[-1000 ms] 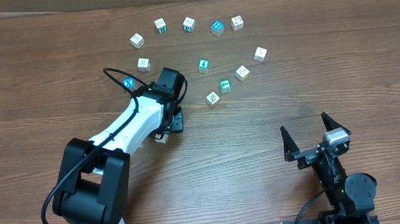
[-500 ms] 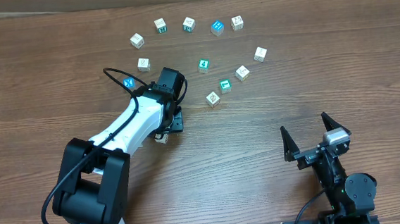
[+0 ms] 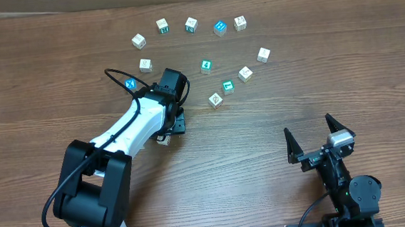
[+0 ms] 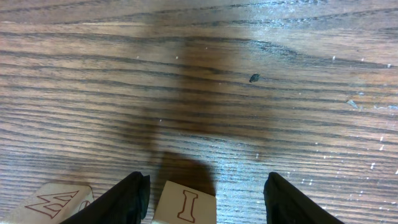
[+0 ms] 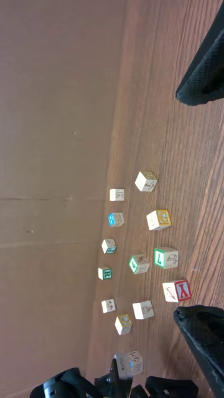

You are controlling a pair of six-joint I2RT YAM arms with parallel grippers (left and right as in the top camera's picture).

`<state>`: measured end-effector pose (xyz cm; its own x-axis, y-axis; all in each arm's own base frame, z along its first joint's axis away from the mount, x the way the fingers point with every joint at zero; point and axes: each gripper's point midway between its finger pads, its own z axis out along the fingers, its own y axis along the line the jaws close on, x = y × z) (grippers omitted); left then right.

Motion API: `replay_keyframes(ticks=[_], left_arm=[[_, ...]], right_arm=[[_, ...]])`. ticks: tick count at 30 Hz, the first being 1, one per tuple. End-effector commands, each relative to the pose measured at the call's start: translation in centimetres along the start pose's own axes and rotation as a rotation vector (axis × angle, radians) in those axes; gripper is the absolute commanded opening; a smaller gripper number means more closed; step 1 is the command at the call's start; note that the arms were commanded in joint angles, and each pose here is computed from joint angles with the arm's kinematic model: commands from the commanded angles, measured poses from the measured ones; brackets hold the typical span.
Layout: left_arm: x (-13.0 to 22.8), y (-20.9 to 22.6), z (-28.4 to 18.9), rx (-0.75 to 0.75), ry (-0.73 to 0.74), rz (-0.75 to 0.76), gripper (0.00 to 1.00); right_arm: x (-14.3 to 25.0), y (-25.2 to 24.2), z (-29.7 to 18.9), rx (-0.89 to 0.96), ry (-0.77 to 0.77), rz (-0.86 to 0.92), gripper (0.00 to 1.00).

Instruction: Form a horizontal line

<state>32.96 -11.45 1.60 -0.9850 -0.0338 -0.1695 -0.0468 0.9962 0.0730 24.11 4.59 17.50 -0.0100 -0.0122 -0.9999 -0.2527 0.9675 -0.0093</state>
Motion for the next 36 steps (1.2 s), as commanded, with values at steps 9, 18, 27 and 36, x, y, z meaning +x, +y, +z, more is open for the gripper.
replay_keyframes(ticks=[9,18,27,36], left_arm=[[1.4,0.4,0.5,-0.024,0.057,0.021,0.55],[2.3,0.8,0.9,-0.036,0.082,0.024,0.42],[2.7,1.3,1.2,-0.061,0.087,0.003,0.34],[2.2,2.4,1.1,-0.125,0.053,-0.016,0.33]], right_arm=[[0.1,-0.2,0.0,0.012,-0.007,0.001,1.0],[0.1,-0.2,0.0,0.012,-0.007,0.001,1.0],[0.1,-0.2,0.0,0.012,-0.007,0.001,1.0],[0.1,-0.2,0.0,0.012,-0.007,0.001,1.0]])
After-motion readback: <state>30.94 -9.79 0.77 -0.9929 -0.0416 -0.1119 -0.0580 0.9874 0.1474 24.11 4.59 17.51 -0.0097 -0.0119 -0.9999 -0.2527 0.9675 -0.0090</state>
